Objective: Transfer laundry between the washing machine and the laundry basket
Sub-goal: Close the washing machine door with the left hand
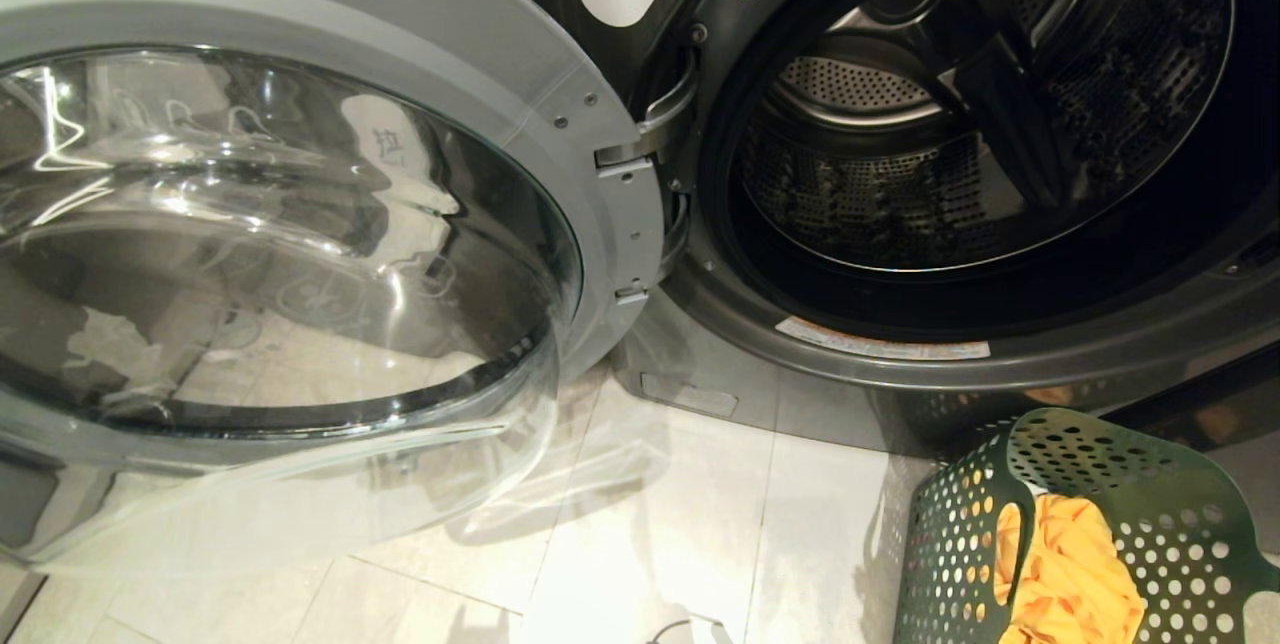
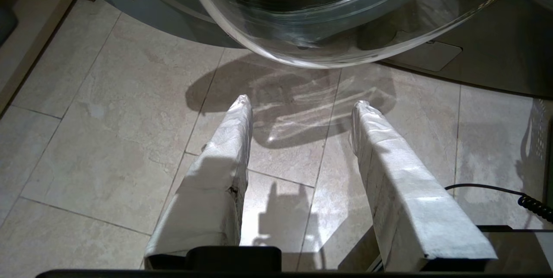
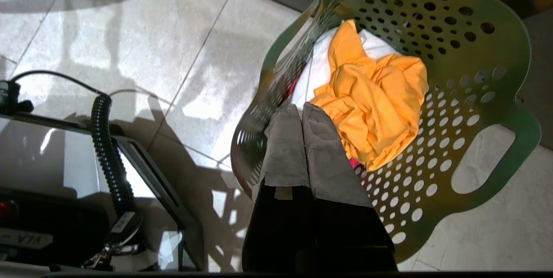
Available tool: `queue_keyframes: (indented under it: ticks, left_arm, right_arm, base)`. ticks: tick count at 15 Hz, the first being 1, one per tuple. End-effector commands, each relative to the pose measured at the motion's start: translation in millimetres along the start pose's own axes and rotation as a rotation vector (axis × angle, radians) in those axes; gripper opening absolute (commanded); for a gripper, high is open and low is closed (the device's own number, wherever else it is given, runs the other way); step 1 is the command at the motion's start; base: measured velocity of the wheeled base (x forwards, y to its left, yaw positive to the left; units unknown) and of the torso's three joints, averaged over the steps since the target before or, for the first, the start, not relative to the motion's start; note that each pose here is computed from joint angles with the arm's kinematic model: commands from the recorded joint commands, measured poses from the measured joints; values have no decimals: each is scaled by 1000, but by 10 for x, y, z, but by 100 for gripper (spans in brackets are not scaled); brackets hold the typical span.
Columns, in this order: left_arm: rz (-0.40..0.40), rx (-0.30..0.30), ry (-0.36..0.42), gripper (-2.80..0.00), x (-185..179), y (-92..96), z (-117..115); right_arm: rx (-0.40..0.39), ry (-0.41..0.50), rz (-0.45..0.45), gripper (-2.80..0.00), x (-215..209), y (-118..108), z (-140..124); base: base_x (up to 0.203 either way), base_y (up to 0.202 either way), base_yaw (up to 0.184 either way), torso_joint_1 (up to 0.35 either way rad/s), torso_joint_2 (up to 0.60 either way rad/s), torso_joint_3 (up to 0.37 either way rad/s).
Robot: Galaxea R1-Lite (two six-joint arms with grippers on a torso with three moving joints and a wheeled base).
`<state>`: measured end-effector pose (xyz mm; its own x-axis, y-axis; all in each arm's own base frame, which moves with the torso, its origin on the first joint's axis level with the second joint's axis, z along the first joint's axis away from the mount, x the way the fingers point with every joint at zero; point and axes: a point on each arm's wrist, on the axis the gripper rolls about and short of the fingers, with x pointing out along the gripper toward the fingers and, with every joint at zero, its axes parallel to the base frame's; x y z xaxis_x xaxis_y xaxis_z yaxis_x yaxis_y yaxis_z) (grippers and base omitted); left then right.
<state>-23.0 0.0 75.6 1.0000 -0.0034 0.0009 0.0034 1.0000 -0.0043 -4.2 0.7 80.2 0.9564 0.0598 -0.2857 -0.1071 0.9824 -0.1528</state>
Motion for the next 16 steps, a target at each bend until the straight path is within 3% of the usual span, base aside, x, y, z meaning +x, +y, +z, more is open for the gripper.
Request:
queue_keyframes:
  ticks: [1, 3, 5, 16]
  left_arm:
    - [0, 0, 1, -280, 1, 0, 1]
    - [0, 0, 1, -280, 1, 0, 1]
    - [0, 0, 1, -280, 1, 0, 1]
    - [0, 4, 1, -280, 2, 0, -1]
  right_arm:
    - [-2, -68, -11, -280, -54, 5, -20]
    - [-1, -202, -48, -280, -151, 20, -69]
    - [10, -258, -61, -280, -185, 28, -94]
    - [60, -258, -59, -280, -176, 28, -98]
  base:
    - [0, 0, 0, 0, 0, 0]
    - [0, 0, 0, 0, 0, 0]
    - [0, 0, 0, 0, 0, 0]
    - [0, 0, 0, 0, 0, 0]
